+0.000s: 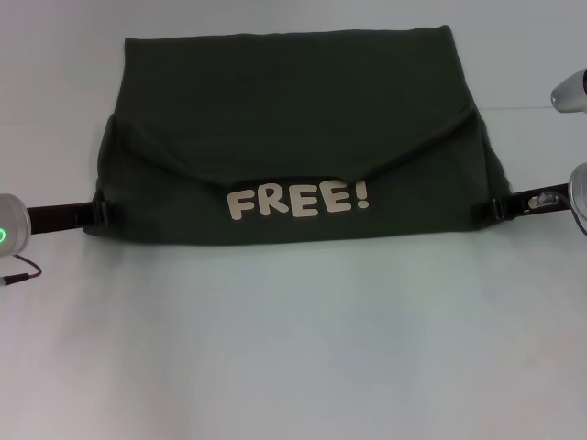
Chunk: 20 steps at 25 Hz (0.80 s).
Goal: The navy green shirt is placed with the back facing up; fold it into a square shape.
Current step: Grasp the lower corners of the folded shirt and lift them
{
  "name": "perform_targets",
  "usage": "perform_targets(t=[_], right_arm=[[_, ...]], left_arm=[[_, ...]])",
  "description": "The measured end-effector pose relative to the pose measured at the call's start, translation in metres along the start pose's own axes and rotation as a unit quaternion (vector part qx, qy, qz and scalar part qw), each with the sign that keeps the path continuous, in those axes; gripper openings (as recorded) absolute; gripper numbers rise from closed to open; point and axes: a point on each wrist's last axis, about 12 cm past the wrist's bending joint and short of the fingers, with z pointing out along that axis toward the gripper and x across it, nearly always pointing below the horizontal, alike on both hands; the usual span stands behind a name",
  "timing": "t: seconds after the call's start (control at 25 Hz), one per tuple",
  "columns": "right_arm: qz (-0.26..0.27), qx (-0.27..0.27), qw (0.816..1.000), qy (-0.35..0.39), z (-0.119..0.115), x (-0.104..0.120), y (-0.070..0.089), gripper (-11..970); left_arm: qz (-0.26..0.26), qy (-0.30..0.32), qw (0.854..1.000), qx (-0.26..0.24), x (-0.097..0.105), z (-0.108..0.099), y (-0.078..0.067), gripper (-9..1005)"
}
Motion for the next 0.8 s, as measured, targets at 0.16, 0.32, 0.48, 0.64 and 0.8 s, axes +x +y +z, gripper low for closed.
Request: perform_targets(t=[0.16,0.32,0.48,0.64,0.8], right_arm=[[0.000,0.000,1.000,0.000,-0.0002,-0.0001,-0.0002,263],[-0.008,-0.002,1.000,0.002,-0.0003,0.0005,0.0002,209],[-0.011,-0.006,1.000,0.002,-0.0011,0.0012,-0.0001,166],[-0.011,-0.008,1.000,0.004,-0.0023,0.0009,-0.0008,121],[-0.010,-0.007,1.000,0.004,-0.0027,0.0018,-0.0016,55]], left_arm=[[0.000,0.000,1.000,0.000,-0.0001,0.0000,-0.0001,42],[0.001,0.000,1.000,0.000,-0.0006,0.0002,-0.0005,42],[0.001,0.000,1.000,0.001,-0.0009,0.0003,-0.0007,42],[0.001,0.000,1.000,0.001,-0.0009,0.0003,-0.0007,42],[0.001,0.000,1.000,0.001,-0.0008,0.0003,-0.0007,42]])
